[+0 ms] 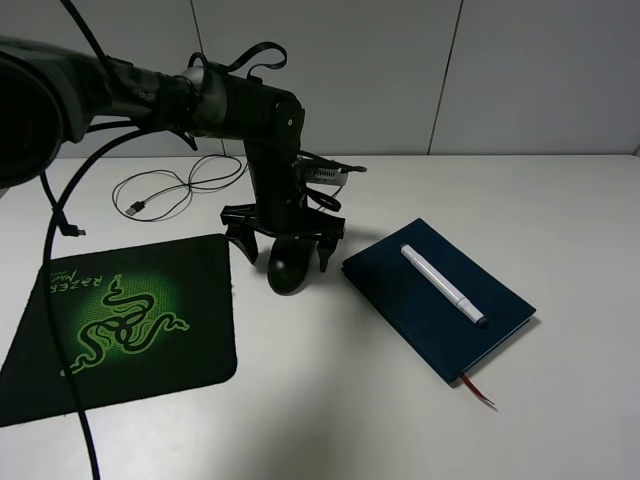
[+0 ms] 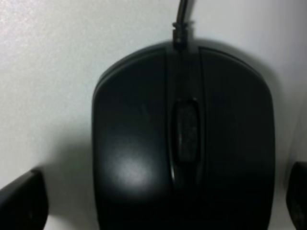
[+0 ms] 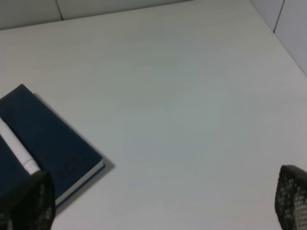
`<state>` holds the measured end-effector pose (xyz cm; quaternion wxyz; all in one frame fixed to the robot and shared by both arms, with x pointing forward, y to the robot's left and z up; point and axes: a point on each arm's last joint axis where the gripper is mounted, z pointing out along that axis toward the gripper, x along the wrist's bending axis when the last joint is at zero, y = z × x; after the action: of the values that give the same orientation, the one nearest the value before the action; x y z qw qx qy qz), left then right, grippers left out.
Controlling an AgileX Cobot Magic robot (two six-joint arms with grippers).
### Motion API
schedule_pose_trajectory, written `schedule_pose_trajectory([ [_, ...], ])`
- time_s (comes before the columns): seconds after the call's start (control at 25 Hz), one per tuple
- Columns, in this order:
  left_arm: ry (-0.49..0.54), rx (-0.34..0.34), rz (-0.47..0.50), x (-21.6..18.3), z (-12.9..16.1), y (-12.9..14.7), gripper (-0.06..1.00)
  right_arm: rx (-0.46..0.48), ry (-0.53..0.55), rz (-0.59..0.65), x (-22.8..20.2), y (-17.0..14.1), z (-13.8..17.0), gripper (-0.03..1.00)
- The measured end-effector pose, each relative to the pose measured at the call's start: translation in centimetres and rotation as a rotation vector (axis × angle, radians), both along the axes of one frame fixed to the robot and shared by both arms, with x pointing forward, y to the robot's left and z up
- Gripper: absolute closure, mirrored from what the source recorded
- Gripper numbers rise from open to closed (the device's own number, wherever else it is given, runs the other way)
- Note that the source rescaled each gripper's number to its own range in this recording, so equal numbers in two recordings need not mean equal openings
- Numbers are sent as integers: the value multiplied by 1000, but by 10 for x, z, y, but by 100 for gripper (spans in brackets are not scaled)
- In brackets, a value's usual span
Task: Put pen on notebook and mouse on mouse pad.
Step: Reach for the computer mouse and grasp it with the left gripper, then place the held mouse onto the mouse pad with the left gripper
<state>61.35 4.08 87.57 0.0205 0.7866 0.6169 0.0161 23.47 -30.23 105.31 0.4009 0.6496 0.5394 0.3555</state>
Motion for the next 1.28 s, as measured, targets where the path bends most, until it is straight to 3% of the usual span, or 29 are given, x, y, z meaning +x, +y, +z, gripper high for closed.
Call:
schedule_pose_trajectory([
  [0.08, 0, 0, 0, 0, 0, 0, 9, 0, 0, 0, 0, 0, 0, -3],
  [0.16, 0, 1, 0, 0, 0, 0, 31, 0, 0, 0, 0, 0, 0, -3],
  [0.28, 1, 0, 0, 0, 0, 0, 75, 0, 0, 0, 0, 0, 0, -3],
  [0.36, 1, 0, 1, 0, 0, 0, 94, 0, 0, 0, 0, 0, 0, -3],
  [1.0, 6, -19, 11, -1, 1, -2, 94, 0, 0, 0, 0, 0, 0, -3],
  [1.28, 7, -19, 9, -4, 23, 1, 94, 0, 0, 0, 0, 0, 0, -3],
])
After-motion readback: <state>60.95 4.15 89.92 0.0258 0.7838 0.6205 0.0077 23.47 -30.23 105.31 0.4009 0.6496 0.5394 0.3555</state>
